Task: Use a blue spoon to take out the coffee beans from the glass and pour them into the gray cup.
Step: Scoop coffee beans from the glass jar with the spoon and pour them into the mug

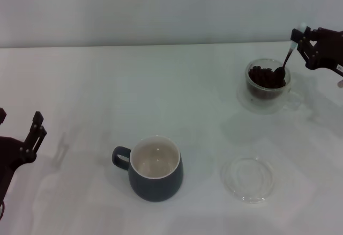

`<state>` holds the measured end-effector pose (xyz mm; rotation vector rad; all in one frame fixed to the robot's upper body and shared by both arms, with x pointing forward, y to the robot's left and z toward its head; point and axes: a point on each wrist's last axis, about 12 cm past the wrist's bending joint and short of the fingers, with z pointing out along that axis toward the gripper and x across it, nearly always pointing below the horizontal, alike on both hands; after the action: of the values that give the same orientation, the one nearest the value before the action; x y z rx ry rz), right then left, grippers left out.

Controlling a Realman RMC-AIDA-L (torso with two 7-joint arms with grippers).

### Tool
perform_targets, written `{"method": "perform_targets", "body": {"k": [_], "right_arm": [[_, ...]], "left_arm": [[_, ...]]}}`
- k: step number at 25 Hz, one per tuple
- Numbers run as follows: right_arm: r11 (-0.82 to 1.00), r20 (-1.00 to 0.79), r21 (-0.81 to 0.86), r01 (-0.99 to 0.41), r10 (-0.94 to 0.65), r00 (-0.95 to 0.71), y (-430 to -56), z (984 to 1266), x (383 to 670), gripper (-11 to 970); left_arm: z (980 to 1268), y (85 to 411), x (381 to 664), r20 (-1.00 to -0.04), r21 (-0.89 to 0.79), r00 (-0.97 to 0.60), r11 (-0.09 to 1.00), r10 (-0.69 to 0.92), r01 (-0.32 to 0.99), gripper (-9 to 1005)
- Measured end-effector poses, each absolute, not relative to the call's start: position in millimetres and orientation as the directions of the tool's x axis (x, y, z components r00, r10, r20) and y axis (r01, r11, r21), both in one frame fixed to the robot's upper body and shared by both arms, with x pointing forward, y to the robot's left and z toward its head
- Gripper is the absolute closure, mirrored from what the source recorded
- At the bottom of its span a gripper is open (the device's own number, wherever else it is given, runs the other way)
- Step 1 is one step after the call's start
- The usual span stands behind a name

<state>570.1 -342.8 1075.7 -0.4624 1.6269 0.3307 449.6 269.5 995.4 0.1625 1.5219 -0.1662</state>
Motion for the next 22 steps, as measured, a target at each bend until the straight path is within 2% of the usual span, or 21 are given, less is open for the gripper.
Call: {"method": "perform_targets", "body": {"k": [6, 14, 22], "right_arm": [[0.888, -0.993, 0.039, -0.458, -0.019, -0.120, -342, 1068, 563, 814], [0.899, -0.947, 0.299, -0.321, 0.237, -0.217, -351, 1058, 559, 815], [0.864, -0.895, 0.432, -0.259, 0.375, -0.244, -356, 1055, 555, 815]], "left_arm": [[996, 271, 452, -0.999, 0.012, 0.041, 0.977, 0.003, 0.211, 224], [995, 271, 453, -0.999, 0.013, 0.032, 0.977, 0.007, 0.212, 225], [993, 272, 453, -1.000, 0.014, 0.020, 0.977, 0.010, 0.211, 226]]}}
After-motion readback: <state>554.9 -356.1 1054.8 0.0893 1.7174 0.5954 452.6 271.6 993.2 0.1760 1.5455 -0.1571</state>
